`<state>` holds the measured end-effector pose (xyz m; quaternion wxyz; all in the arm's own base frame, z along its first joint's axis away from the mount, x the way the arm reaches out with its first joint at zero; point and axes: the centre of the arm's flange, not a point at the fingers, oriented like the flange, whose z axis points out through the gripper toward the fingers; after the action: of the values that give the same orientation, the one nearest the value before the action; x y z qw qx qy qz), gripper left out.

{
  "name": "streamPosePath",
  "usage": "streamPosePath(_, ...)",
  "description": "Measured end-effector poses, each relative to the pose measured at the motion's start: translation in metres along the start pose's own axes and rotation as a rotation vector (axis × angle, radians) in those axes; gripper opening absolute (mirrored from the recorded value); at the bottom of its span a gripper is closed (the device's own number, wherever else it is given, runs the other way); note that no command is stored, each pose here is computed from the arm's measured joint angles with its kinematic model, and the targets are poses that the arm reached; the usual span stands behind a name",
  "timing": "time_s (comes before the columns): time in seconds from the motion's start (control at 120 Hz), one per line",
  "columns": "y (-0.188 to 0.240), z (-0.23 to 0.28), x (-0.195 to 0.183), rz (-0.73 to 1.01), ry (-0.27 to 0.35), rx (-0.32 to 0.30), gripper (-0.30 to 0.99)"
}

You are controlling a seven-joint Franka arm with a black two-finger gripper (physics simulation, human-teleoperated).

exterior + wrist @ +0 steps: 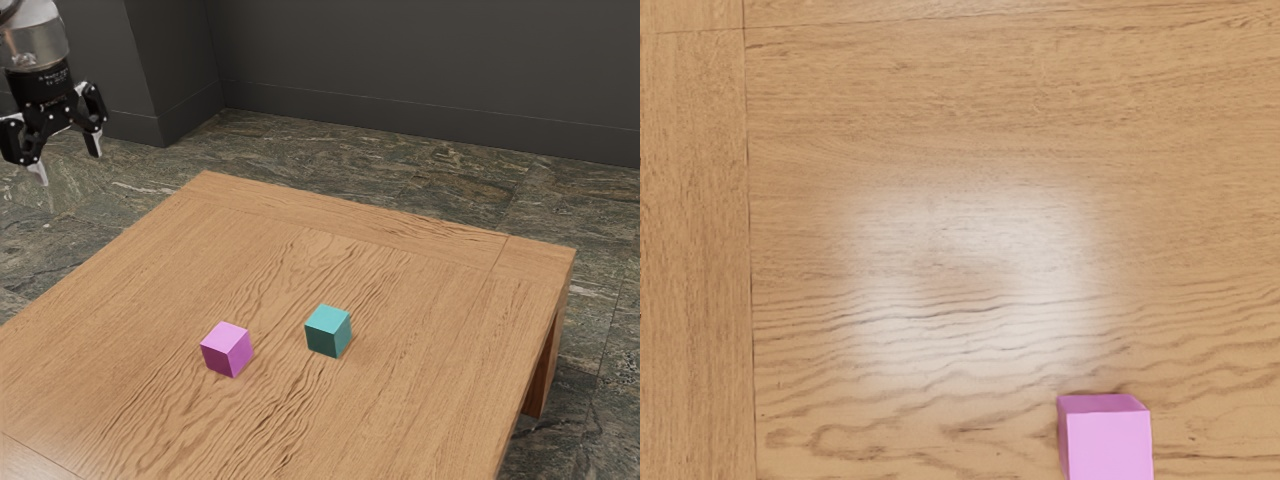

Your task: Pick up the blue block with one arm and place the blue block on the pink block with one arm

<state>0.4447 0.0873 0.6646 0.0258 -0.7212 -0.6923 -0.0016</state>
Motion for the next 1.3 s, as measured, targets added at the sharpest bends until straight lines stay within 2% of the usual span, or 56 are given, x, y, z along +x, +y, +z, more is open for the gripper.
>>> streamPosePath(0.133, 0.005, 0.005, -0.002, -0.007, 0.006, -0.016, 0.69)
streamPosePath(0.2, 0.021, 0.022, -0.014, 0.001, -0.049, 0.0, 0.69)
streamPosePath(0.317, 0.056, 0.062, -0.087, 0.142, -0.083, 0.088, 0.69)
streamPosePath(0.458, 0.086, 0.114, -0.166, 0.377, -0.084, 0.164, 0.69)
streamPosePath(0.642, 0.105, 0.17, -0.254, 0.657, -0.078, 0.176, 0.69)
streamPosePath(0.817, 0.114, 0.188, -0.25, 0.812, -0.099, 0.139, 0.69)
streamPosePath(0.95, 0.111, 0.228, -0.26, 0.93, -0.095, 0.126, 0.69)
streamPosePath(1.2, 0.157, 0.284, -0.277, 1.13, -0.101, 0.094, 0.69)
streamPosePath(1.3, 0.171, 0.299, -0.273, 1.206, -0.105, 0.074, 0.69)
